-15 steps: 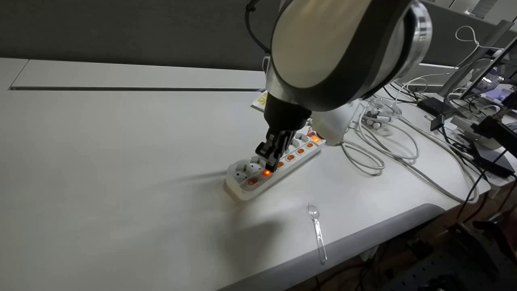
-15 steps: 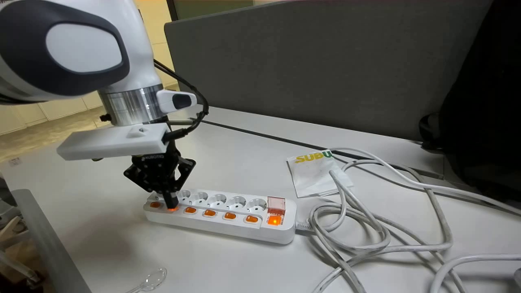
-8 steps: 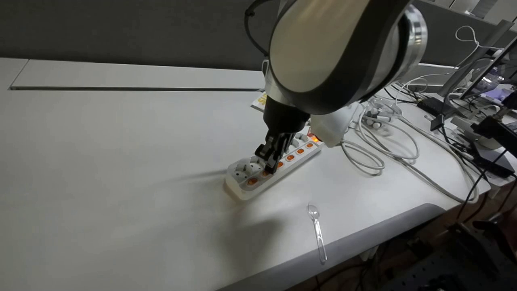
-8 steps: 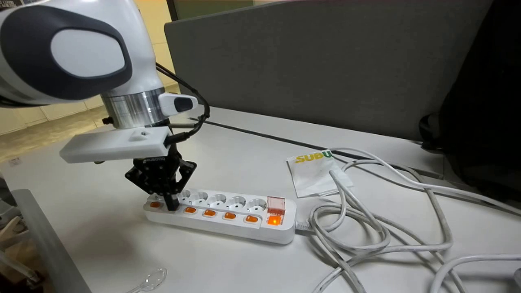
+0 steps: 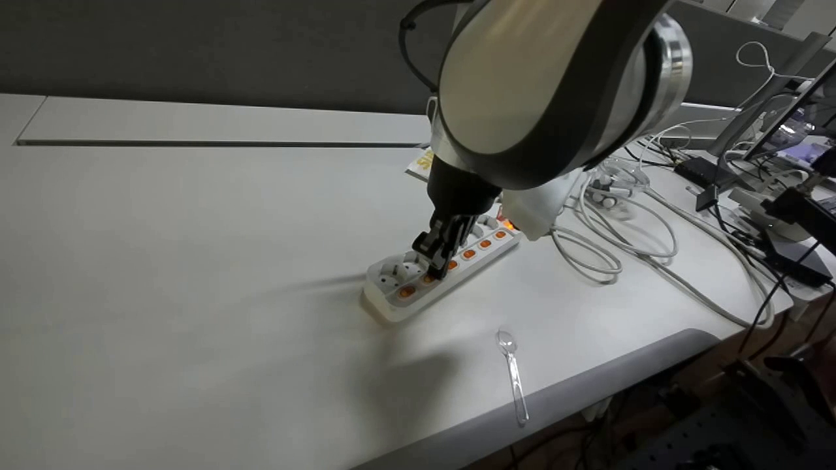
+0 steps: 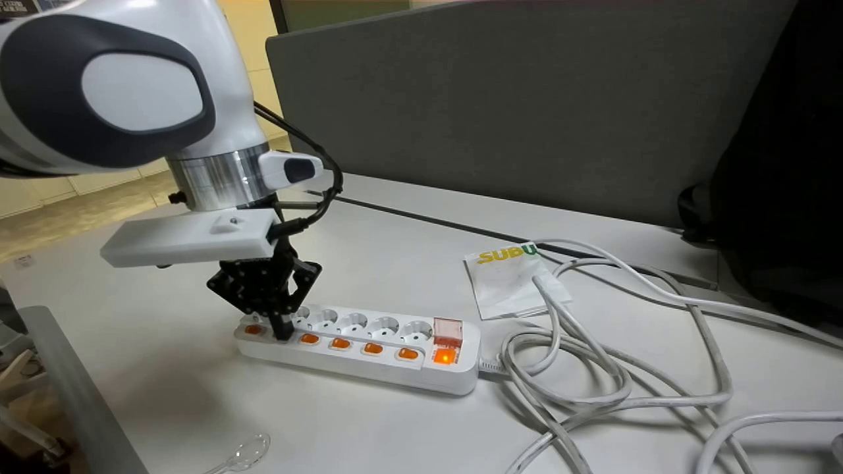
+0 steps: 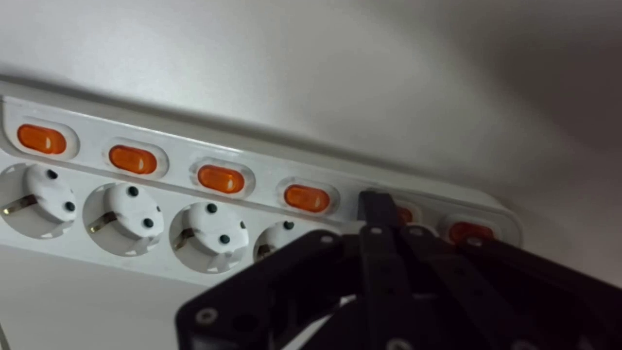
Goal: Turn off the second last switch to the left
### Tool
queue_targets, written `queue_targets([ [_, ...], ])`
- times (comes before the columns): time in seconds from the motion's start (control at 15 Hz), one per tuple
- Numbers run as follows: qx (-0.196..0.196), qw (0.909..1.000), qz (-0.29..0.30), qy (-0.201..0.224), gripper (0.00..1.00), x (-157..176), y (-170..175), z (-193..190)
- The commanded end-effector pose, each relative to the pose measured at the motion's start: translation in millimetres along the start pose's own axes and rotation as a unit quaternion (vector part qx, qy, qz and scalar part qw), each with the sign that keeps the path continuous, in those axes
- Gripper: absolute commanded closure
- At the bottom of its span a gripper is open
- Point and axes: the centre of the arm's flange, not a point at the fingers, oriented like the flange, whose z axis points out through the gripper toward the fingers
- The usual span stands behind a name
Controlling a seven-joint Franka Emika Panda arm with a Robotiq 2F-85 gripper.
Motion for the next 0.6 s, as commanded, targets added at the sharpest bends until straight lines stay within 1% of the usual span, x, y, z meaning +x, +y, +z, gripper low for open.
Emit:
queue_targets([
  [0.0, 0.013, 0.9990, 0.043, 0.006, 1.00, -5.7, 8.5, 35.5],
  [0.13, 0.019, 0.9983, 0.054, 0.008, 1.00, -8.1, 10.2, 34.7],
  [0.53, 0.033, 0.9971, 0.068, 0.013, 1.00, -12.8, 4.5, -3.3],
])
